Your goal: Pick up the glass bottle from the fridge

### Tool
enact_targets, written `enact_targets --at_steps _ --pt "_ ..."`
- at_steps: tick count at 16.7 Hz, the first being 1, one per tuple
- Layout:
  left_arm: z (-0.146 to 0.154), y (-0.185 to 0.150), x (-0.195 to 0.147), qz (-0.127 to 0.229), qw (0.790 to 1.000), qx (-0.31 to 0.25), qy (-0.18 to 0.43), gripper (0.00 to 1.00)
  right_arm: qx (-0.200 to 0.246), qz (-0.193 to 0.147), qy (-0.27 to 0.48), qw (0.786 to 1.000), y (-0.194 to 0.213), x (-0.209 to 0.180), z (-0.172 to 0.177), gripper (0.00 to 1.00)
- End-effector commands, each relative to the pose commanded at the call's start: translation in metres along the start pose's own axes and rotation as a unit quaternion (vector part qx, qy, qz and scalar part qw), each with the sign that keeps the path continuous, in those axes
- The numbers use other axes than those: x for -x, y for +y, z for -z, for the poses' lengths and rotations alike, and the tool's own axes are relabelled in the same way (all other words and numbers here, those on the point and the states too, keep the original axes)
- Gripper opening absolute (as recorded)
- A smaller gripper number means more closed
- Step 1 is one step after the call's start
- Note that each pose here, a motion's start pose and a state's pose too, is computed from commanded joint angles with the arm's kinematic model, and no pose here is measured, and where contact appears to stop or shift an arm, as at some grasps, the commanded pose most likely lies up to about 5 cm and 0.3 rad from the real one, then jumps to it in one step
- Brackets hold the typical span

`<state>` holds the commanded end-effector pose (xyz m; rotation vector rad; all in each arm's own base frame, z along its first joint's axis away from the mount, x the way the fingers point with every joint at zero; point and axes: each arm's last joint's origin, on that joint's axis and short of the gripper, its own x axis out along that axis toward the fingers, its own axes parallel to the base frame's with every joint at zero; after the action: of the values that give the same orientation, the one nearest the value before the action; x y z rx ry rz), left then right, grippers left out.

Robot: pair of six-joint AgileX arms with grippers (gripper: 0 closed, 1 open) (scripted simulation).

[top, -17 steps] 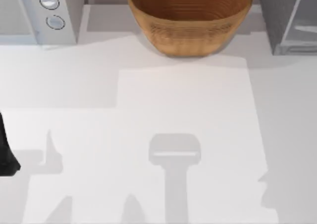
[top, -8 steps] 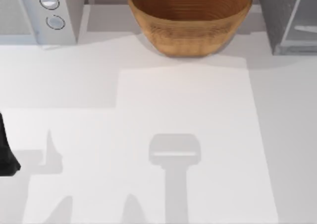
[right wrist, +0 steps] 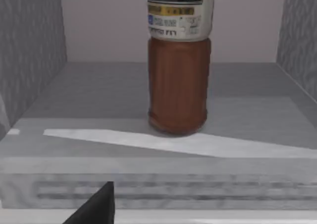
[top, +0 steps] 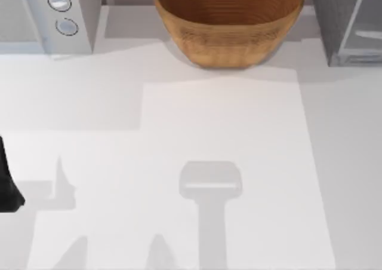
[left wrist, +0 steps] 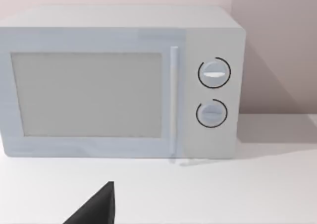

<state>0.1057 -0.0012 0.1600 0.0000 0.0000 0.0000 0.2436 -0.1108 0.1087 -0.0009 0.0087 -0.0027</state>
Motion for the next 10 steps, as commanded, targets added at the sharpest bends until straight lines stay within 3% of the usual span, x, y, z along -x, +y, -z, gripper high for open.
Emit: enact_targets --at_steps 10 --pt "0.0 0.0 0.0 0.0 1.0 0.0 0.0 1.0 0.002 0.003 -0.005 1.0 0.006 -0.156 -0.023 1.0"
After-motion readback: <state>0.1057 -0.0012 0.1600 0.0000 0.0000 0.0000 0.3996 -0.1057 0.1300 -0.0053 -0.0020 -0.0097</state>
